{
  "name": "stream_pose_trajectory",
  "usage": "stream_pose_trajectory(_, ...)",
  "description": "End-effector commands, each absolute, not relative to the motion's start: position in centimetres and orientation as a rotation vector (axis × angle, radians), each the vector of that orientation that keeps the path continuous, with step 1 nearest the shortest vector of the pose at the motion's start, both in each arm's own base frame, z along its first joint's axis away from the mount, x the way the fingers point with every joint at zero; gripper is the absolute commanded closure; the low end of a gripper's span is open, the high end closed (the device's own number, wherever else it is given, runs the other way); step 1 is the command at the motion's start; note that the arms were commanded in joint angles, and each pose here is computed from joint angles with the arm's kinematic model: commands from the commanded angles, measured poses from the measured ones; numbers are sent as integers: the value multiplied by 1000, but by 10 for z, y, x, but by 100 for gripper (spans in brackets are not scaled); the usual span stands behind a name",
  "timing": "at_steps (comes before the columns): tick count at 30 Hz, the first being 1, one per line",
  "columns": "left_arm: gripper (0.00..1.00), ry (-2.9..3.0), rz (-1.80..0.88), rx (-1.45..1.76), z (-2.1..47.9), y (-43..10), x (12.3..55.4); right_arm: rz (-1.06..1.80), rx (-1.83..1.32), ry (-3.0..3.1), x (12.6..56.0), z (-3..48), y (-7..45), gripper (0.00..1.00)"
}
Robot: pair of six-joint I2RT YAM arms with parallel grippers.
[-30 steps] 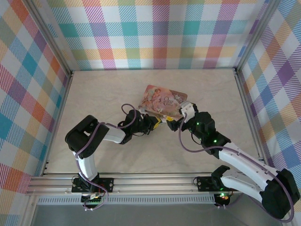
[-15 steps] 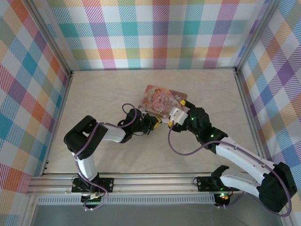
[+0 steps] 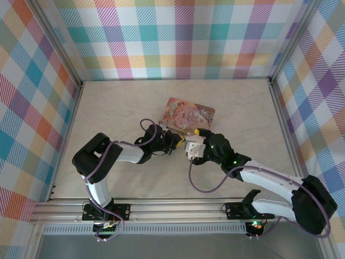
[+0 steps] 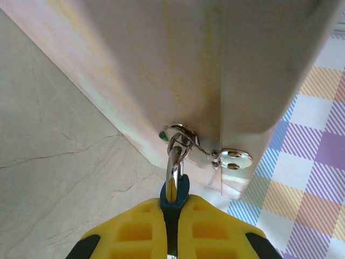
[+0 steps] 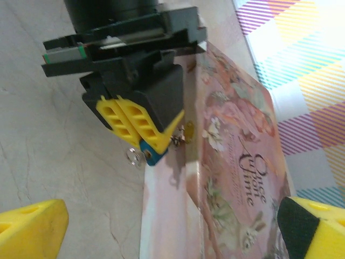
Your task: Unlock a padlock with a key
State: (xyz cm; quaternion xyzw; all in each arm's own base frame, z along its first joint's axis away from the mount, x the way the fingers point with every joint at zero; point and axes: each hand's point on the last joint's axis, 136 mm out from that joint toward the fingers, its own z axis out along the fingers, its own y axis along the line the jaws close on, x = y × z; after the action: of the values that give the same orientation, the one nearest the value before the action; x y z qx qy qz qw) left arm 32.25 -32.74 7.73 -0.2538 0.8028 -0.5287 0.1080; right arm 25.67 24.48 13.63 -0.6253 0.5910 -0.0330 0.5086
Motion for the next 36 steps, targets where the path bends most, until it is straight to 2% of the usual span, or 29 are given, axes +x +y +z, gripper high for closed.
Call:
stream_pose_trajectory(1,100,2363,-1595,-737,91,-336,318,-56,-1483,1376,259,134,260,1)
stream_pose_trajectory(13,100,2358,-1602,-740,93,-337,318,8,-1414,1491,266,106,268,22)
stream_pose_trajectory(22,100,2361,-1603,-746,92,-337,318,-15,-1389,1541,275,97,267,43)
stream_pose_trajectory(32,100,2365,-1603,-746,91,-337,318,-28,-1366,1576,282,92,269,57)
stream_pose_trajectory(36,100,2364,-1604,-745,92,-337,317,-28,-1352,1574,284,94,270,59)
